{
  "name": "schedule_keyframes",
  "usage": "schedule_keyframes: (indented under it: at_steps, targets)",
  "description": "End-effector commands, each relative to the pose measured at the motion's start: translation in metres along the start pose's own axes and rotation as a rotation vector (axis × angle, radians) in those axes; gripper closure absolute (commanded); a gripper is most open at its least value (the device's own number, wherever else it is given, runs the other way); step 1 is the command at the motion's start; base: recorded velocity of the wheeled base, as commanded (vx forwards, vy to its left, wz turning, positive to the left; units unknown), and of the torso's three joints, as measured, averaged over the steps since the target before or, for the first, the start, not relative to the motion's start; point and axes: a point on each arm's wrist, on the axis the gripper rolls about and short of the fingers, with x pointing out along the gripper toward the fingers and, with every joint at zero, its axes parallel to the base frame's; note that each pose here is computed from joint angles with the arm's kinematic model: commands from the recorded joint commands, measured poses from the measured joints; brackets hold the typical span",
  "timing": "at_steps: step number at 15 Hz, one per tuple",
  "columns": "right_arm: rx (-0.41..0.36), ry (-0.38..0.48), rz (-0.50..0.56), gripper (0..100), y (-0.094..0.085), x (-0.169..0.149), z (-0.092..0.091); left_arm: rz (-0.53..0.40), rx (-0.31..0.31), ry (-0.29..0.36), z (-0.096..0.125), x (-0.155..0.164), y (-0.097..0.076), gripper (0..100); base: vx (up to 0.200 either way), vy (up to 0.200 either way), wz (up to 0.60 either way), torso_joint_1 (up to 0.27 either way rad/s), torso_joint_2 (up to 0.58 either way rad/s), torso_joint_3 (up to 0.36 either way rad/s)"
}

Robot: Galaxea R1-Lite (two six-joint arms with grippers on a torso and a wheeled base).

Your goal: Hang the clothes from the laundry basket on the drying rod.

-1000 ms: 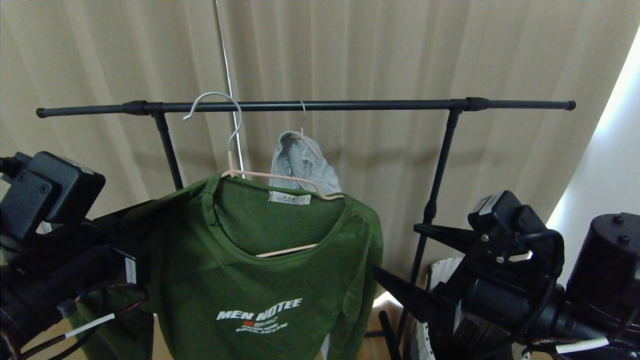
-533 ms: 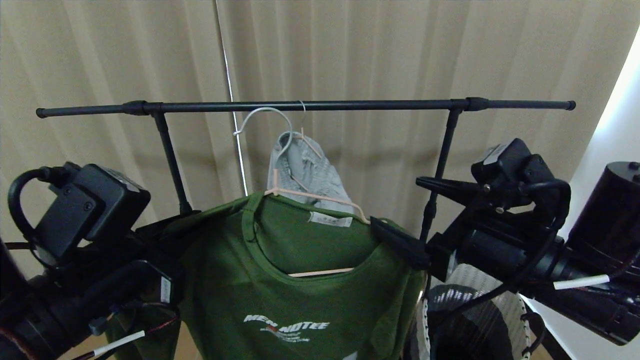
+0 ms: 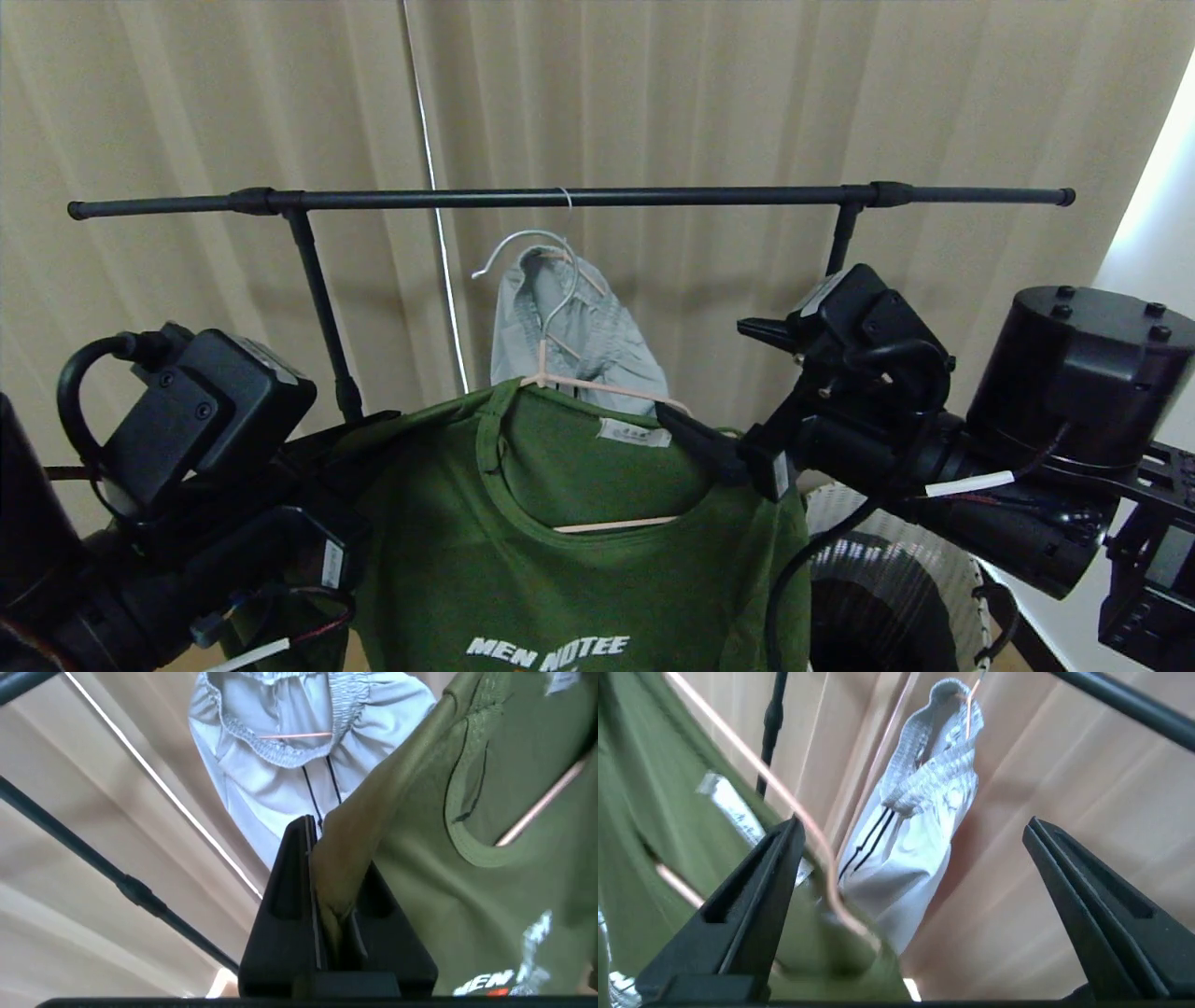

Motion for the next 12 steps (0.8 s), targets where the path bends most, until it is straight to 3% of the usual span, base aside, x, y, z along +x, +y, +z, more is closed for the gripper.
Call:
schedule_keyframes:
  at_steps: [1,4,12]
  targets:
    - [-0.002,0.010,0.003,0,0.0014,0.0056,-0.0025,-0.004,-0.004,-0.019,0.0019,-0.0046,0.0006,100,0.000,0.000,0.00,0.000,0.00,0.000]
    - [-0.003,0.017,0.005,0,0.0024,0.0129,-0.0041,-0.044,-0.002,-0.054,0.0056,-0.0126,-0.0051,100,0.000,0.000,0.00,0.000,0.00,0.000]
    - [-0.024,0.014,0.009,0,0.0036,0.0134,-0.0033,-0.050,0.009,-0.050,0.0043,-0.0117,-0.0066,100,0.000,0.000,0.00,0.000,0.00,0.000]
